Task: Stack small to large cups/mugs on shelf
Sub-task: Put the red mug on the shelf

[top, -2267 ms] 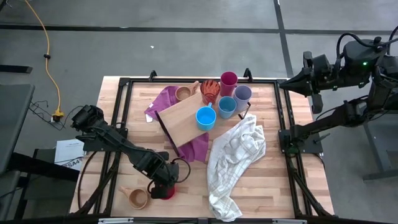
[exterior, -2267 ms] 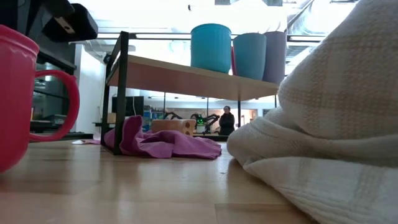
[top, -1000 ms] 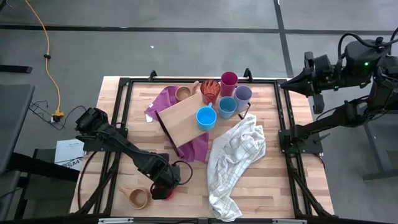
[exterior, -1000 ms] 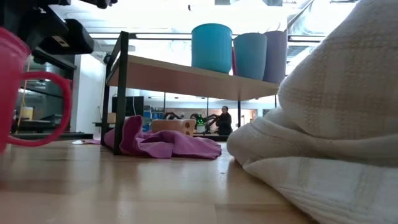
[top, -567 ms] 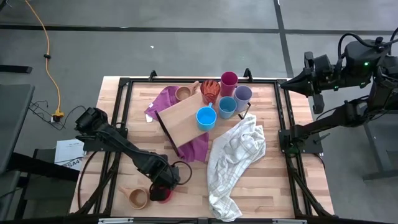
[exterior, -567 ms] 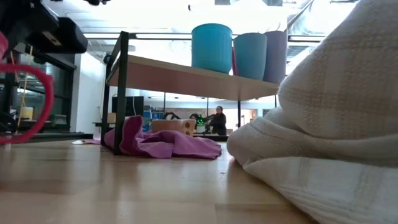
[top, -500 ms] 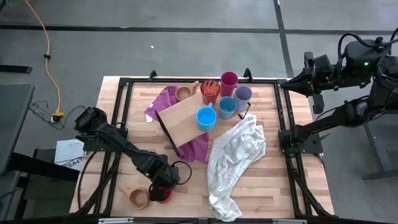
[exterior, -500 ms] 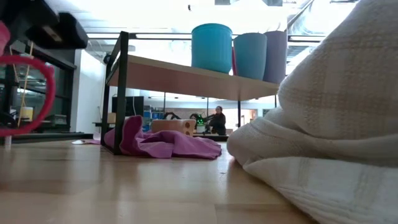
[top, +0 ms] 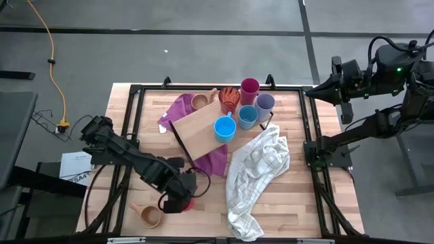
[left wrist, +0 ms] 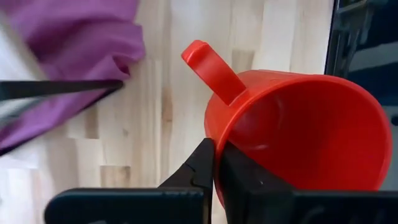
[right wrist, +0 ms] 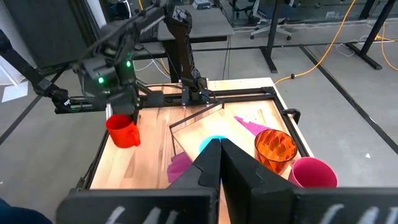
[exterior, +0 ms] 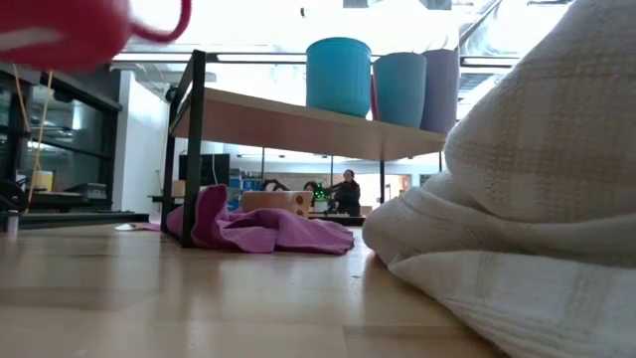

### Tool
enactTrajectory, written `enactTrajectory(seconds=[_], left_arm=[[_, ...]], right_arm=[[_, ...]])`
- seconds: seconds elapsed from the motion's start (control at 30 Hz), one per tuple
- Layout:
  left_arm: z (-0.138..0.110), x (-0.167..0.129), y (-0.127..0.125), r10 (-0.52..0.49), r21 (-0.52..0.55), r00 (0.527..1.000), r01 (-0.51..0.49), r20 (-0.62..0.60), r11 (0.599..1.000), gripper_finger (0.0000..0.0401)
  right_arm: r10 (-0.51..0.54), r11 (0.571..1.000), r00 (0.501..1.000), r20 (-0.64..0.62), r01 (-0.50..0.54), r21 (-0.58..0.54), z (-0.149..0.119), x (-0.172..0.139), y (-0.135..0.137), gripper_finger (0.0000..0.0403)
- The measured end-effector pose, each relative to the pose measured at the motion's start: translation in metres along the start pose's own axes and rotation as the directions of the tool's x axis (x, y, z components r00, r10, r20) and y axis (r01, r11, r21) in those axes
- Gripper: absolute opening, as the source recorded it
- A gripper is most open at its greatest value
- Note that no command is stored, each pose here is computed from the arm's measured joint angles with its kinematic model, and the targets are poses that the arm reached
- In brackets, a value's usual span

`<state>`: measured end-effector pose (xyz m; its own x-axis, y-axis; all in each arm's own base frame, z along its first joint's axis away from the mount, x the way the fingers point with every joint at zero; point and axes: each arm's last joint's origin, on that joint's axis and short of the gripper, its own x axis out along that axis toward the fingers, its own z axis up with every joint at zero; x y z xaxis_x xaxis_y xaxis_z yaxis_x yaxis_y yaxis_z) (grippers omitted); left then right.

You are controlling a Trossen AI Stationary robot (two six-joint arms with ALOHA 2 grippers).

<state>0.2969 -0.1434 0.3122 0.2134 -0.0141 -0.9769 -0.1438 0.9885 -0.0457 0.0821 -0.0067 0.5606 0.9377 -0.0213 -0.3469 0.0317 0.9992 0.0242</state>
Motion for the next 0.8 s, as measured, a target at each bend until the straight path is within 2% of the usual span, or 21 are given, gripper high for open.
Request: enactTrajectory(seconds=[0.23,0.4,0.6,0.8], left_arm=[[0.004,-0.039,0.004,0.042,-0.014,0.997,-0.041,0.065,0.999,0.0002],[0.006,-0.065,0.021,0.097,-0.056,0.994,-0.094,0.055,0.994,0.0001],[0.017,-0.089,0.045,0.102,-0.078,0.984,-0.092,0.146,0.993,0.0001],[0.021,-0.101,0.071,0.145,-0.074,0.971,-0.133,0.189,0.988,0.0000]], right_arm=[[0.000,1.000,1.000,0.000,0.000,-0.001,0.000,0.000,0.000,0.0000],[0.000,1.000,1.000,0.000,0.000,-0.004,0.000,0.000,0.000,0.0000],[0.000,1.000,1.000,0.000,0.000,-0.014,0.000,0.000,0.000,0.0000],[0.016,1.000,1.000,-0.011,-0.016,-0.002,-0.001,0.000,0.000,0.0000]])
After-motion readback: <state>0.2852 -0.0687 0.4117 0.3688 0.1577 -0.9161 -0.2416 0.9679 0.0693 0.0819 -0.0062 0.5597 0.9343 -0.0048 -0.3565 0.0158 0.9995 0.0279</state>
